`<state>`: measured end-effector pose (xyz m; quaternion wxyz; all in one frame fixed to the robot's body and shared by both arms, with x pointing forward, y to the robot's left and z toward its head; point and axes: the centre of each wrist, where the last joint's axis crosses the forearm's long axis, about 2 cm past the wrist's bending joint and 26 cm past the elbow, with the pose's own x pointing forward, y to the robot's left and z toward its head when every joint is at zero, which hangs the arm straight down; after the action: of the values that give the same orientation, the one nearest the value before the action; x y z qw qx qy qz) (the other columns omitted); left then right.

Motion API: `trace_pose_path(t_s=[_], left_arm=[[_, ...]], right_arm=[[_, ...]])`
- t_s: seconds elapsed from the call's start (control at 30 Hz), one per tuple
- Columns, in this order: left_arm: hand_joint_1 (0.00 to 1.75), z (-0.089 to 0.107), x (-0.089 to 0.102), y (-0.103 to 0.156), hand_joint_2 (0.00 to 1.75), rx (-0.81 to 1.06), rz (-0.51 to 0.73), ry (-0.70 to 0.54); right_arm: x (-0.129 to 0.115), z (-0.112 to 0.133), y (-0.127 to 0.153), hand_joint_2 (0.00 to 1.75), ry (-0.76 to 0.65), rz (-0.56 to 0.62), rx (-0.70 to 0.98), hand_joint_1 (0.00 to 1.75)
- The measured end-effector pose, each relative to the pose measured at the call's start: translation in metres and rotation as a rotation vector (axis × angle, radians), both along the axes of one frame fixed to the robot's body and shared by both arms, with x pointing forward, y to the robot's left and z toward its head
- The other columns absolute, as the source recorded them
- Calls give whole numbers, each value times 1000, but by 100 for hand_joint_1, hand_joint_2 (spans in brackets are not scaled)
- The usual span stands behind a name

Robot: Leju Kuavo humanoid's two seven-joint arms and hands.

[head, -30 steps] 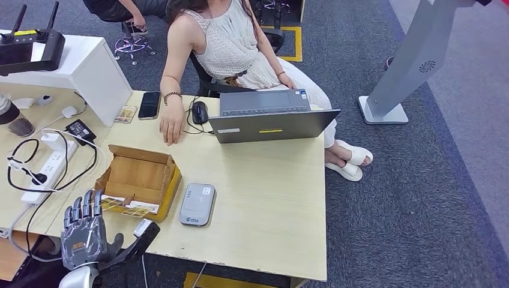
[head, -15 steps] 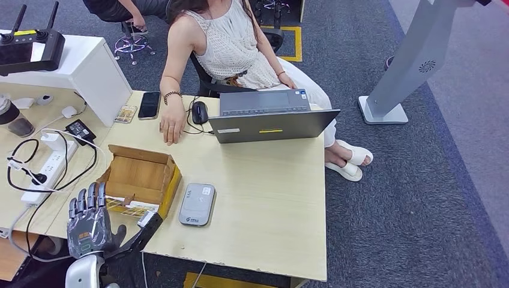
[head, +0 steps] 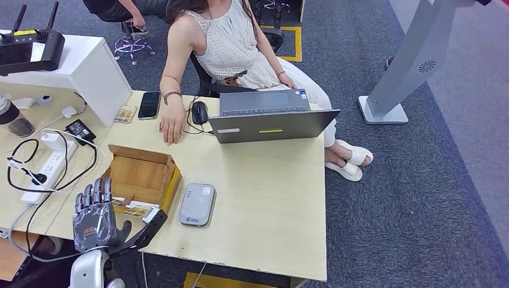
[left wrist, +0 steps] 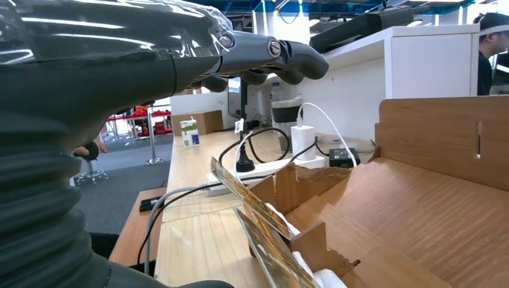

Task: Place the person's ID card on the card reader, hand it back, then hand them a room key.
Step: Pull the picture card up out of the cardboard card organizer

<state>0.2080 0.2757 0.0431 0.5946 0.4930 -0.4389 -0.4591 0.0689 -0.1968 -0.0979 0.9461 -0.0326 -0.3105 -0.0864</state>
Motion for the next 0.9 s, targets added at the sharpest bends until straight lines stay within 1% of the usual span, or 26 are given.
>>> trace_pose_path(t_s=[0.47,0.6,0.9], left_arm=[[0,2,2,-25,175,-6,-72,6],[175,2,2,-29,175,-6,-78,11],[175,1,1,-30,175,-5,-79,35]], right_arm=[[1,0,1,175,0,1,14,0],[1,0,1,175,0,1,14,0],[1,0,1,175,5,4,13,0]])
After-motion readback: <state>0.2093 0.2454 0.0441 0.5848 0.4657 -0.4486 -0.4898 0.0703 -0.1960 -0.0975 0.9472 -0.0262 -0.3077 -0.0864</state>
